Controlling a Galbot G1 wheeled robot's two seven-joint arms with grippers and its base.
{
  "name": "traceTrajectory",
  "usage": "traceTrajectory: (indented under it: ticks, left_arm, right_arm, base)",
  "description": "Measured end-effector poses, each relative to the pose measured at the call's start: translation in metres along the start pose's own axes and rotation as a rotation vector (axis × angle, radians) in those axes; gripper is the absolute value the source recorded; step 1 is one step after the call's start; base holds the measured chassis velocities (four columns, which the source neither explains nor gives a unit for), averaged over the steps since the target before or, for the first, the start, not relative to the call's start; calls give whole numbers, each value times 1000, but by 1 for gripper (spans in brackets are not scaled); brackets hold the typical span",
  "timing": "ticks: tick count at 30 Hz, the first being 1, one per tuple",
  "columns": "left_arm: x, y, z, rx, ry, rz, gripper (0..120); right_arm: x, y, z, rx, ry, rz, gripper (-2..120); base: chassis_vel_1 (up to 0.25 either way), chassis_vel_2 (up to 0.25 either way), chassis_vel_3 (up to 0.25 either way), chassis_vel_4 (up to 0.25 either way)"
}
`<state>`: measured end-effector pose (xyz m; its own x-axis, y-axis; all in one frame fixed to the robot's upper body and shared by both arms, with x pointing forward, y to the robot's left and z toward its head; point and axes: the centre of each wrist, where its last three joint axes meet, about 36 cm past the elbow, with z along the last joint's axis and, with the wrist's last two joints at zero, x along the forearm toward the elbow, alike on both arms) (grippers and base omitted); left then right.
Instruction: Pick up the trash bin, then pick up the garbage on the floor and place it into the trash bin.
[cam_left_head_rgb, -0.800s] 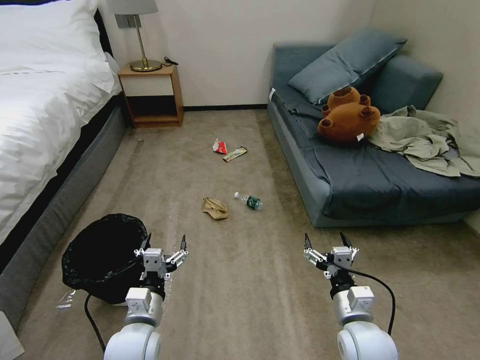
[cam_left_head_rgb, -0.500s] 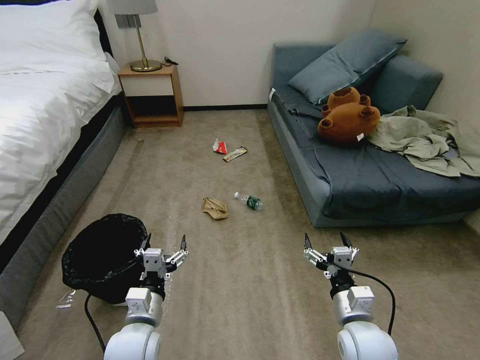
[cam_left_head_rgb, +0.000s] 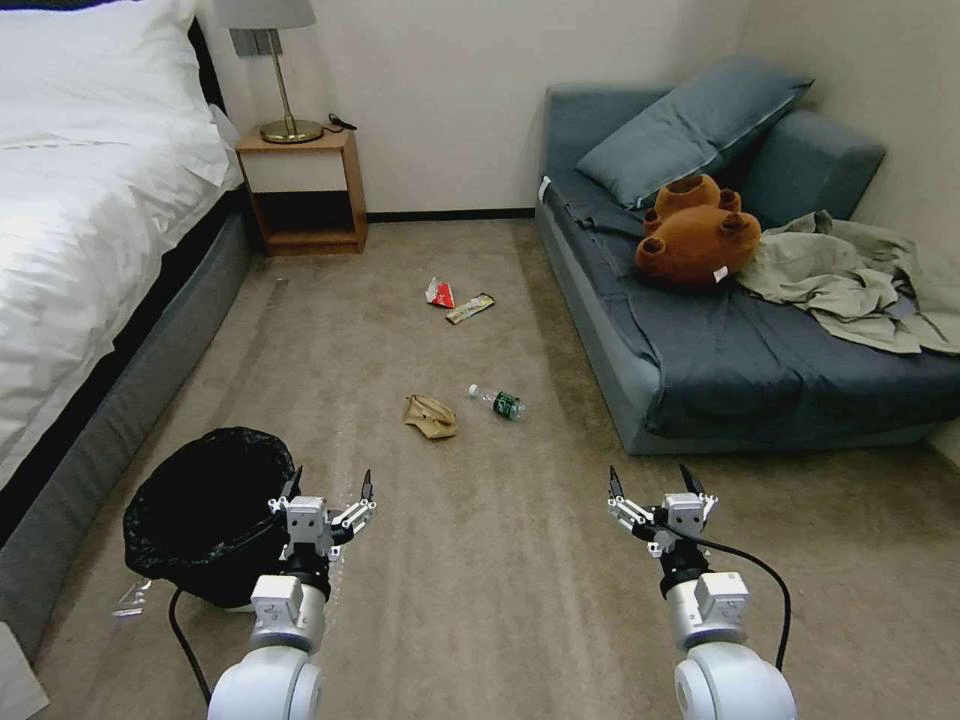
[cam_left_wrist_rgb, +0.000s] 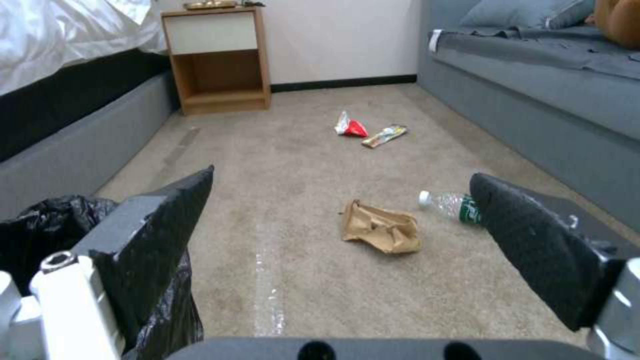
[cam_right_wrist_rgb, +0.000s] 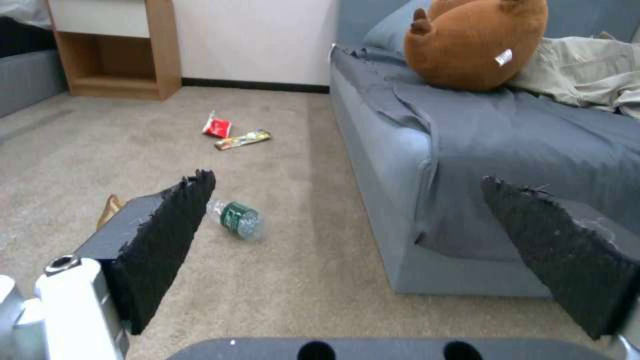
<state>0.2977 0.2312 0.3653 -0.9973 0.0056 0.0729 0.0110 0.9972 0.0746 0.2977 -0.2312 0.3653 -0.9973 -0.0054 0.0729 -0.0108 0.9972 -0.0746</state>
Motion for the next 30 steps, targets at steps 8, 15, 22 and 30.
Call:
traceTrajectory:
  ticks: [8, 15, 22, 30]
  left_arm:
    - [0, 0, 0, 0, 0, 0, 100]
    - [-1, 6, -2, 4, 0, -10, 100]
    - [-12, 60, -38, 27, -21, -125, 100]
    - [-19, 113, -90, 58, -61, -222, 100]
  right_arm:
    - [0, 0, 0, 0, 0, 0, 100]
    - [-1, -1, -1, -4, -3, -1, 100]
    - [-20, -20, -30, -61, -39, 16, 100]
    - [-39, -40, -71, -128, -68, 14, 100]
  base:
    - [0, 0, 0, 0]
    - [0, 0, 0, 0]
    - [0, 0, 0, 0]
    - [0, 0, 0, 0]
